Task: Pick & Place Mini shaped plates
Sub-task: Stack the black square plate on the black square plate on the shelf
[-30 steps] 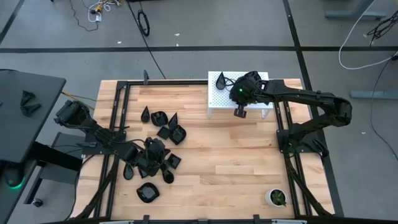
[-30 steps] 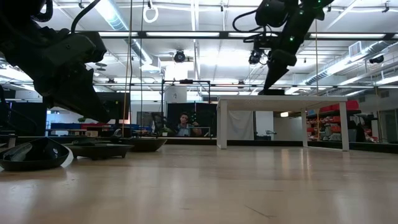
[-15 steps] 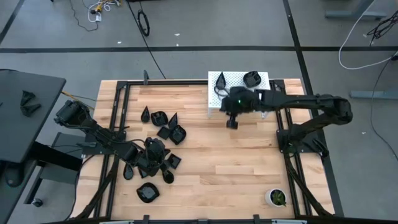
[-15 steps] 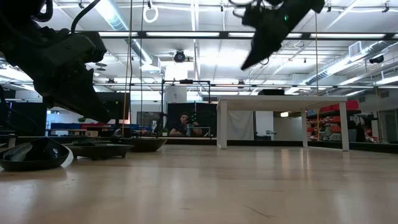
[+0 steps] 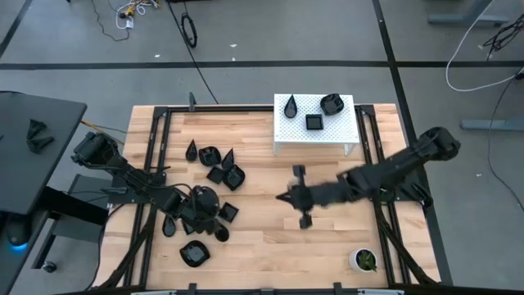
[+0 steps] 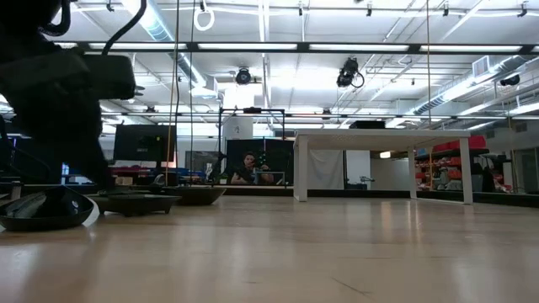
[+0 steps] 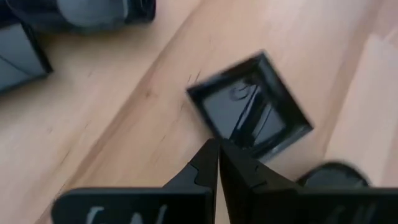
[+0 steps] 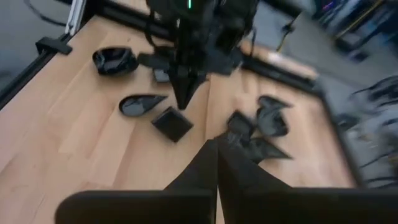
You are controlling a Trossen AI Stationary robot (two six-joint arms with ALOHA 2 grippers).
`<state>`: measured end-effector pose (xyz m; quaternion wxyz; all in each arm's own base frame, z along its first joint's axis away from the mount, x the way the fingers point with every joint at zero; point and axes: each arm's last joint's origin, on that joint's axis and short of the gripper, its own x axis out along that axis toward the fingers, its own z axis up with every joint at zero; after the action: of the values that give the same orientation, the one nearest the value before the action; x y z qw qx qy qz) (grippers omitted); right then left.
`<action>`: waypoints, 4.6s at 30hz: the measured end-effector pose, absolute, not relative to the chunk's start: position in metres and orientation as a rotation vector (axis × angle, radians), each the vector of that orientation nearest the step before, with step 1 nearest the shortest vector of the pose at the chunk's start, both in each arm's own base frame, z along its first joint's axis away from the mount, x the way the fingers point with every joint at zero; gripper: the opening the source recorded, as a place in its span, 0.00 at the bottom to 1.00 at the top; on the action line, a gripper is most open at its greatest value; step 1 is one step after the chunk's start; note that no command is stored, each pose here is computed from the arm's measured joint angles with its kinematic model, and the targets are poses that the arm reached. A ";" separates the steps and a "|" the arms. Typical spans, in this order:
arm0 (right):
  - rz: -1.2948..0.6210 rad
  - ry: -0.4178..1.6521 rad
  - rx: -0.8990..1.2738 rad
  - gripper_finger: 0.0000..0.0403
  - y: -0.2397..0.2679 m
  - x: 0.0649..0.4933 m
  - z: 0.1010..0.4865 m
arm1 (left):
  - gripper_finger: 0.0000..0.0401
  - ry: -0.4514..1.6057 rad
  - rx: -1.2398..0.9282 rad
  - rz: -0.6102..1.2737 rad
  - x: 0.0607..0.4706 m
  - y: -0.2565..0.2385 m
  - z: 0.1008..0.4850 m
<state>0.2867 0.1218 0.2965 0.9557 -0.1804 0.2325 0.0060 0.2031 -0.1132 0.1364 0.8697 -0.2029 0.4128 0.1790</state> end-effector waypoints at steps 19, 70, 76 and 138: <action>-0.171 0.402 -0.365 0.01 0.145 0.273 0.301 | 0.02 0.933 -0.562 0.593 0.195 -0.088 0.122; 0.078 0.842 0.229 0.40 0.074 0.445 0.172 | 0.02 0.801 -0.554 0.317 0.185 -0.101 0.165; 0.002 0.837 0.317 0.40 0.092 0.442 0.171 | 0.02 0.792 -0.581 0.330 0.186 -0.102 0.165; -0.015 0.982 0.279 0.00 0.051 0.397 0.236 | 0.02 0.408 -0.504 0.122 0.188 -0.156 0.181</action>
<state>0.3971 0.0515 0.2356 0.8725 0.1337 0.4699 -0.0074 0.1877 -0.1564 0.1813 0.9460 -0.2475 0.2005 0.0597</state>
